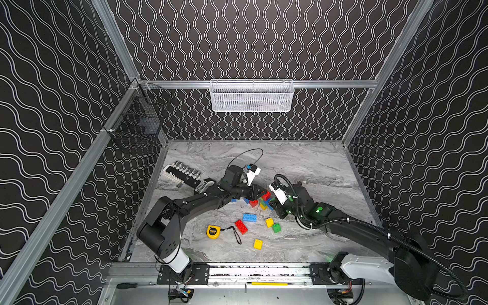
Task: Assemble a fork with lego
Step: Assemble the lego brick with the lego brick.
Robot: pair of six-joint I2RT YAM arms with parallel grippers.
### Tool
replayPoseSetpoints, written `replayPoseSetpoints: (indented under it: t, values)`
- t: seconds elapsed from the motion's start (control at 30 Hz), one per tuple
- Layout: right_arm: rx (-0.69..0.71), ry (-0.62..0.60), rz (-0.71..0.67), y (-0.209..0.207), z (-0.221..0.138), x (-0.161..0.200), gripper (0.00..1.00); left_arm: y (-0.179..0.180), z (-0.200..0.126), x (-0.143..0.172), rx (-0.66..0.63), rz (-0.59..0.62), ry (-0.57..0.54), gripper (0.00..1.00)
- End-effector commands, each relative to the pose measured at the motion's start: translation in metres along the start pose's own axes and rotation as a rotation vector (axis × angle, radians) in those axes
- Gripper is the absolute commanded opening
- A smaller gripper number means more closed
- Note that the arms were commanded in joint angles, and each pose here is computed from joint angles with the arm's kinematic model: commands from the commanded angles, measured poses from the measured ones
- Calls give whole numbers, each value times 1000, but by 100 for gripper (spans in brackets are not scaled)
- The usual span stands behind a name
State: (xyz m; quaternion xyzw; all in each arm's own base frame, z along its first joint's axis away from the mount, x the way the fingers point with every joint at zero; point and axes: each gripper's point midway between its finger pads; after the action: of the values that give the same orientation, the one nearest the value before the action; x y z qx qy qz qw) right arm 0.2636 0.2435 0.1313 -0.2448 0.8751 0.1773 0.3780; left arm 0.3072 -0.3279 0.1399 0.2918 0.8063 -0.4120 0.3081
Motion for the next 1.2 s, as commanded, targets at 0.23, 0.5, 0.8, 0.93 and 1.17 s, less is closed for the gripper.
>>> replayPoseSetpoints:
  t: [0.23, 0.5, 0.8, 0.93, 1.17]
  values:
    - [1, 81, -16, -1, 3, 18, 0, 22, -2, 34, -96, -64, 118, 26]
    - [-5, 94, -29, -1, 5, 23, 0, 24, -1, 36, -101, -69, 121, 26]
    - [-26, 113, -37, 2, 7, 28, 0, 25, -2, 38, -102, -73, 123, 26]
    - [-30, 128, -42, 3, 8, 30, 0, 25, -2, 38, -100, -74, 122, 26]
    - [-24, 133, -36, 2, 9, 32, 0, 26, -2, 38, -102, -75, 120, 25]
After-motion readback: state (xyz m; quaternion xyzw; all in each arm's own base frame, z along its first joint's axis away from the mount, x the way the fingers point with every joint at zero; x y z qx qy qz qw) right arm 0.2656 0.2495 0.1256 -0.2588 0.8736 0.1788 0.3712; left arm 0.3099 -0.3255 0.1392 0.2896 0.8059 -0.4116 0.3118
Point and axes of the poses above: each gripper's point midway between its finger pads, its own z axis out along the fingers, its own y axis along the line the jaws close on, x = y × z, and after that the axes turned 9 degrees about z, right-handed
